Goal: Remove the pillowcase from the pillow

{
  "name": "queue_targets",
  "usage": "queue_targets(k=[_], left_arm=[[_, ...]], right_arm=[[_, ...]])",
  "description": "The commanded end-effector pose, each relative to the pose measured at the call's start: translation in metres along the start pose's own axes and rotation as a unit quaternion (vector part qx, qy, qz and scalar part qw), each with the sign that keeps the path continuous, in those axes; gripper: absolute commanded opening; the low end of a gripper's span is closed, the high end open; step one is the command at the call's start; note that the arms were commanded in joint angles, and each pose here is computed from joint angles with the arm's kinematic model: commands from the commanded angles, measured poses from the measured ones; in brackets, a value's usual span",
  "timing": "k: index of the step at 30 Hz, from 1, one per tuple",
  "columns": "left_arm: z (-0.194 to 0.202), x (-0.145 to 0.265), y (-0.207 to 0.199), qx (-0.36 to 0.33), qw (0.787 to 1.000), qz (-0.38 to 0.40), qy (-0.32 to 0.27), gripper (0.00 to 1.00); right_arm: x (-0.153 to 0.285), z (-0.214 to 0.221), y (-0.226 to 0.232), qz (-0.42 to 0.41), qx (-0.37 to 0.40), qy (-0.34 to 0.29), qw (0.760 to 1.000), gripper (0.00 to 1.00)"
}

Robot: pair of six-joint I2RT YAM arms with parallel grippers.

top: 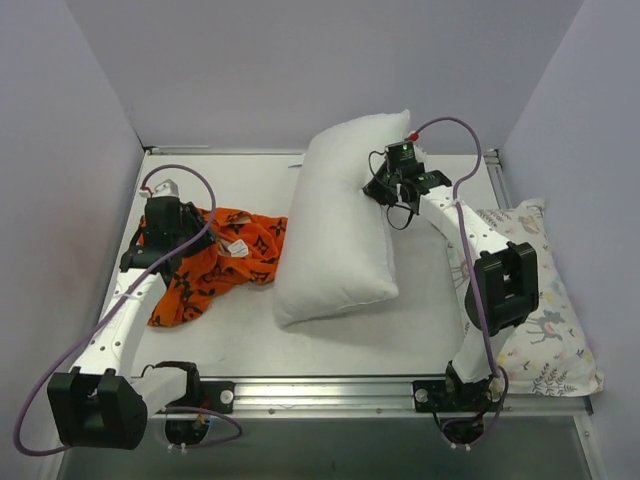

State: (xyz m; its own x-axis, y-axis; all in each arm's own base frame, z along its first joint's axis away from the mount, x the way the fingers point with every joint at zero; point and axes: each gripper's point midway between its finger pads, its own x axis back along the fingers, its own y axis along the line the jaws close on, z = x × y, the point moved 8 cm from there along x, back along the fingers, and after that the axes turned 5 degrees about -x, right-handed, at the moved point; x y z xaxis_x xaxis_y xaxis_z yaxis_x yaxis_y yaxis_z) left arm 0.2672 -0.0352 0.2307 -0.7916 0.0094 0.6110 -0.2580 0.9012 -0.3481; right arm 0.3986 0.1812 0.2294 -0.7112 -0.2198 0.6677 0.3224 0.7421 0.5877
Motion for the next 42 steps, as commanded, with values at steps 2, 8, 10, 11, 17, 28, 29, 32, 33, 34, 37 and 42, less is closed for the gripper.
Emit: queue_targets(k=[2,8,10,11,17,28,29,32,33,34,37,42], left_arm=[[-0.007,0.019,-0.017,-0.017,0.997,0.049,-0.053,0.55],[-0.006,0.035,-0.027,-0.032,0.994,0.089,-0.061,0.66],[-0.008,0.042,-0.030,-0.049,0.992,0.097,-0.064,0.70],[-0.010,0.046,-0.031,-0.053,0.991,0.099,-0.067,0.73],[-0.025,0.078,-0.041,-0.086,0.984,0.121,-0.096,0.82],[0.009,0.117,-0.035,-0.108,0.975,0.165,-0.104,0.85],[0.012,0.117,-0.033,-0.109,0.975,0.165,-0.102,0.85],[0.018,0.121,-0.029,-0.115,0.974,0.168,-0.102,0.85],[0.021,0.120,-0.028,-0.119,0.974,0.168,-0.098,0.85],[0.023,0.119,-0.027,-0.120,0.974,0.167,-0.097,0.85],[0.030,0.118,-0.025,-0.123,0.973,0.171,-0.091,0.85],[0.032,0.116,-0.025,-0.126,0.974,0.168,-0.089,0.85]], right_arm=[[0.014,0.036,-0.005,-0.081,0.012,0.055,0.995,0.00],[0.015,0.051,-0.053,-0.041,0.034,0.058,0.997,0.01],[0.028,0.049,-0.056,-0.050,0.040,0.051,0.997,0.16],[0.032,0.053,-0.062,-0.044,0.047,0.052,0.997,0.25],[0.085,0.048,-0.065,-0.042,0.107,0.004,0.993,0.90],[0.165,0.071,-0.096,-0.066,0.160,-0.082,0.981,1.00],[0.168,0.072,-0.099,-0.069,0.161,-0.084,0.981,1.00],[0.179,0.074,-0.109,-0.072,0.169,-0.097,0.978,1.00],[0.185,0.072,-0.112,-0.073,0.167,-0.110,0.977,1.00],[0.186,0.073,-0.114,-0.072,0.170,-0.111,0.977,1.00],[0.189,0.075,-0.119,-0.075,0.178,-0.112,0.975,1.00],[0.187,0.077,-0.122,-0.073,0.183,-0.108,0.975,1.00]])
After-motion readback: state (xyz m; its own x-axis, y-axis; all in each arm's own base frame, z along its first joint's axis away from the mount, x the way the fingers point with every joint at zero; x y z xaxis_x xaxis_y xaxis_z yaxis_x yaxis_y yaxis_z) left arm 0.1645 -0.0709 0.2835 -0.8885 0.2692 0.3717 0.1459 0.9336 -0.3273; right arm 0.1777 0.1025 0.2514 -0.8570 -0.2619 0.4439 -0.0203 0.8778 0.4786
